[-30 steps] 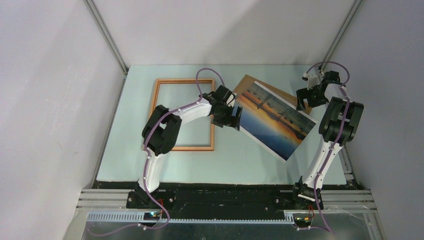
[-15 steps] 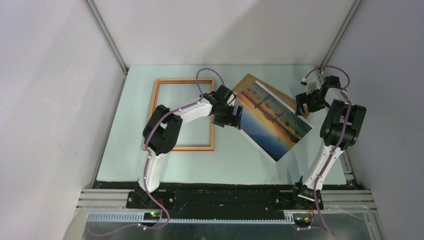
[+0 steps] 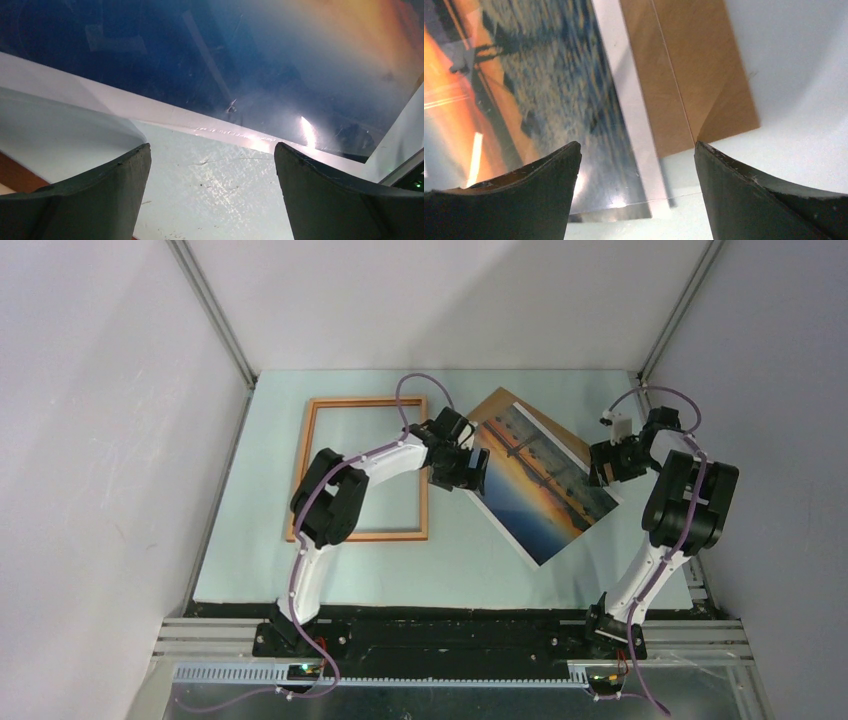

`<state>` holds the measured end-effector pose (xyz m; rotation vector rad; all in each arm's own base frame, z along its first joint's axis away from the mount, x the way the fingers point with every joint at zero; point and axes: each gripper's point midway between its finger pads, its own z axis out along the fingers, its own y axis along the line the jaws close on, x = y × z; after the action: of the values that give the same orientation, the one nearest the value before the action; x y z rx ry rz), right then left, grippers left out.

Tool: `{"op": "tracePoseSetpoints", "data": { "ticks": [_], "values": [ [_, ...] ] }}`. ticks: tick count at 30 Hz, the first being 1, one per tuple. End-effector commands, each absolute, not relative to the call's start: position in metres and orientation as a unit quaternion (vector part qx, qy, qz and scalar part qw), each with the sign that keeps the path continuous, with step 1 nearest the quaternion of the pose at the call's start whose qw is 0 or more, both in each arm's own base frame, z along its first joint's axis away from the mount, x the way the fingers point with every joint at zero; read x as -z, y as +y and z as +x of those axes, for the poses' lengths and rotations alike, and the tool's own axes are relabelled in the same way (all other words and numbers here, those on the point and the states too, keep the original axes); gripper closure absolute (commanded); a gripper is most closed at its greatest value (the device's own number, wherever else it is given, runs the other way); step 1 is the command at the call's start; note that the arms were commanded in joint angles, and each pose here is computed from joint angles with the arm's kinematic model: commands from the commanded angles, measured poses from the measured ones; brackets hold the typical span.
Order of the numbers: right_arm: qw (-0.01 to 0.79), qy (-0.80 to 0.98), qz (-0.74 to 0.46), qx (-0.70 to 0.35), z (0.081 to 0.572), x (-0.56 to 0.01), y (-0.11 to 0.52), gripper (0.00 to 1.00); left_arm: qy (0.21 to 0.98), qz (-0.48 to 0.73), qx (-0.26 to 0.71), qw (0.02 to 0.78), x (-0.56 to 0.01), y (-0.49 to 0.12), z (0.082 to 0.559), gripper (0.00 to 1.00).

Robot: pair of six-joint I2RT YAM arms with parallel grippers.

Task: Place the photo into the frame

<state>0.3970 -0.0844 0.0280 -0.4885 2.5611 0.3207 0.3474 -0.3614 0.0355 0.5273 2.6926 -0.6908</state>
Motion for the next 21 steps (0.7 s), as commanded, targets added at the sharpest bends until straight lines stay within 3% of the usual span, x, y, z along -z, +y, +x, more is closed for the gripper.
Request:
{"op": "tracePoseSetpoints", "data": {
  "ticks": [1, 21],
  "values": [
    [0.202, 0.952, -0.153, -0.172, 0.352, -0.022, -0.061, 0.13, 0.934, 0.203, 0.254, 0.151, -0.028, -0.370, 0.351, 0.02],
    [0.197, 0.947, -0.142, -0.211, 0.320, -0.039, -0.033, 0.15, 0.951, 0.117, 0.268, 0.100, -0.018, -0.361, 0.332, 0.01]
  ]
}}
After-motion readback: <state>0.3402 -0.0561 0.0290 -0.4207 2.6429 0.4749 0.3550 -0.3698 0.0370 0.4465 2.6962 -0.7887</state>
